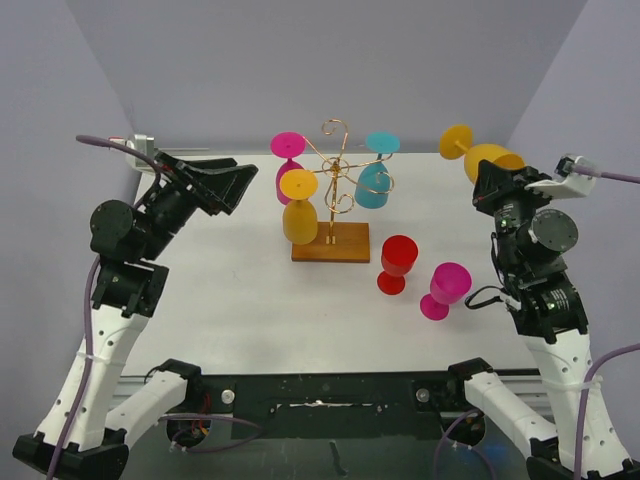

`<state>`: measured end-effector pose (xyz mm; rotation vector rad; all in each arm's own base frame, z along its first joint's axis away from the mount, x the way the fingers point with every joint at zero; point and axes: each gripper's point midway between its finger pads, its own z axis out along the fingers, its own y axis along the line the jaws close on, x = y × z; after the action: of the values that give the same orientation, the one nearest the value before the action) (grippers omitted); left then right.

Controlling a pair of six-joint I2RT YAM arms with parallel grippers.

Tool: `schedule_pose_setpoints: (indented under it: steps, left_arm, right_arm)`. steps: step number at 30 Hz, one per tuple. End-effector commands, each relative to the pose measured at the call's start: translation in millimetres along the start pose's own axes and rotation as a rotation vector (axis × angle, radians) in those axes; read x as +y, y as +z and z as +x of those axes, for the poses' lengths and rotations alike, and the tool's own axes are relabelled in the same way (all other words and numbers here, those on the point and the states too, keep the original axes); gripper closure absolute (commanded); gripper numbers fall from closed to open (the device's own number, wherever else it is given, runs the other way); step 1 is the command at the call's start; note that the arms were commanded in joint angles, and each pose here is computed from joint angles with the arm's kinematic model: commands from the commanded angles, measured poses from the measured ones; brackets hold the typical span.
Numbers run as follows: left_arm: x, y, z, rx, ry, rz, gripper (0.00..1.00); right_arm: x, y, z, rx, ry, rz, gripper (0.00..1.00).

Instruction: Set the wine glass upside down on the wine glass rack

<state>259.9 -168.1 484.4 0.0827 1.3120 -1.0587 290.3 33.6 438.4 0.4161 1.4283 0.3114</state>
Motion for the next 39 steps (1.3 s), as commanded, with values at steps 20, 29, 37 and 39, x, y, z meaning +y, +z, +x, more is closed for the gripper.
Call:
schedule_pose_setpoints:
  steps: [20,29,37,39]
  left_arm:
    - [-28.9,100.0,-23.8,-0.107,-0.506,0.152,0.27]
    - [-40.9,122.4,0.5,-0.111,-0.564,0.147,0.27]
    - [-30.8,116.4,-1.5,-0.176,-0.637,0.128,0.3]
    - [-25.2,114.6,-1.7,-0.191,-0.644,0.103,0.3]
  right_arm:
    - [157.9,4.7,-65.9,-0.268,0.193,-0.628,1.0]
    - [217.7,-22.4,-35.3,-0.261,0.119,-0.705,1.0]
    - [251.2,-49.4,-4.9,-0.232,0.062,-0.777,1.0]
    - [254.5,-53.2,-1.3,-0.228,0.062,-0.79,1.0]
